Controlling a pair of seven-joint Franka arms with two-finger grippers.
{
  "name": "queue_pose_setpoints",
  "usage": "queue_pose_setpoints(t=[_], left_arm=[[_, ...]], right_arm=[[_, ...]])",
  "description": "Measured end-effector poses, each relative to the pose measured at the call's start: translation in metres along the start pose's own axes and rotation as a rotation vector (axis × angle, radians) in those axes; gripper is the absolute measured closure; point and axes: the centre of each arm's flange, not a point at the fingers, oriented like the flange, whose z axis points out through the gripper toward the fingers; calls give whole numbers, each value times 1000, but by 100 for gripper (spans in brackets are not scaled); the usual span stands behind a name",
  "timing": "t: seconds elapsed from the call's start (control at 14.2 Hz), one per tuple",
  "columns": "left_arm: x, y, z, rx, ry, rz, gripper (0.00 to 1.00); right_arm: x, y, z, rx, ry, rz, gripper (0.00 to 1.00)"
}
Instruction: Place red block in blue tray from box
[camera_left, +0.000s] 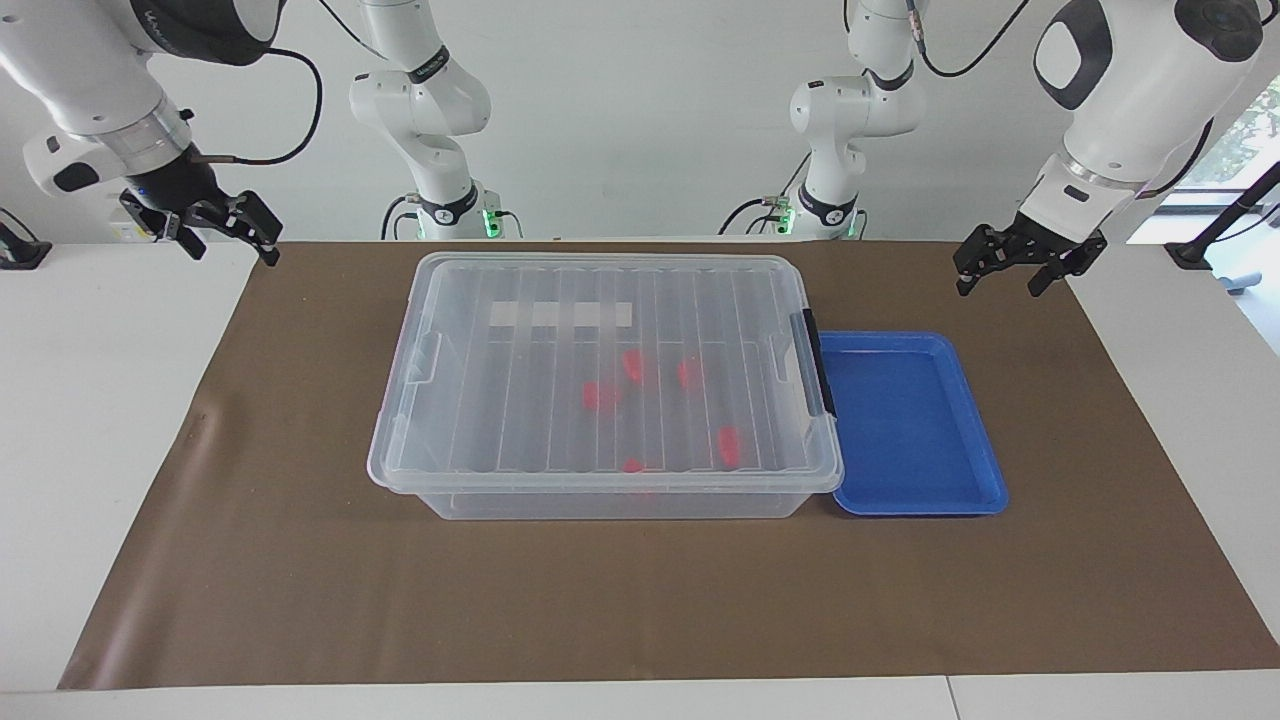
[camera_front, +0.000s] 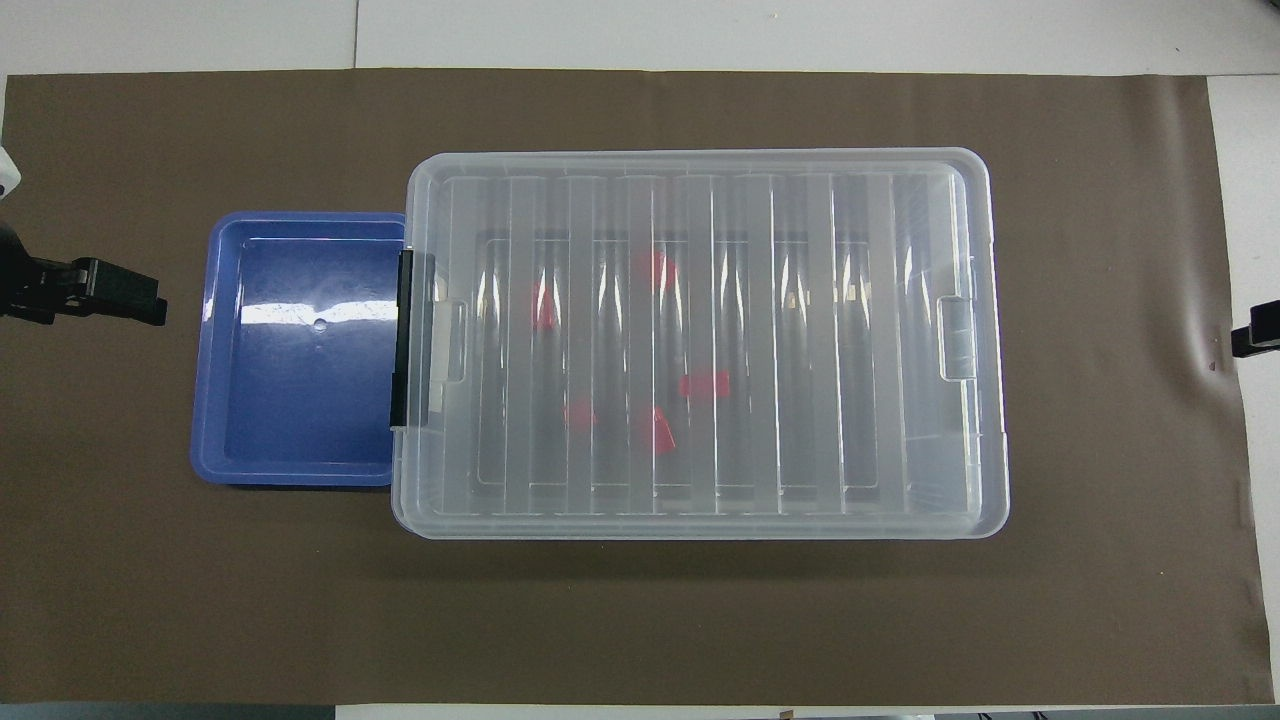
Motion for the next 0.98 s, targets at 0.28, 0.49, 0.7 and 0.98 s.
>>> queue_pose_setpoints(t=[0.28,0.49,0.7,0.98], left_arm=[[0,0,0,0,0,0,0],[0,0,0,0,0,0,0],[0,0,0,0,0,-1,0],[0,0,0,0,0,0,0]], right_arm=[[0,0,0,0,0,0,0],[0,0,0,0,0,0,0],[0,0,0,0,-2,0,0],[4,-8,6,-1,18,-16,0]])
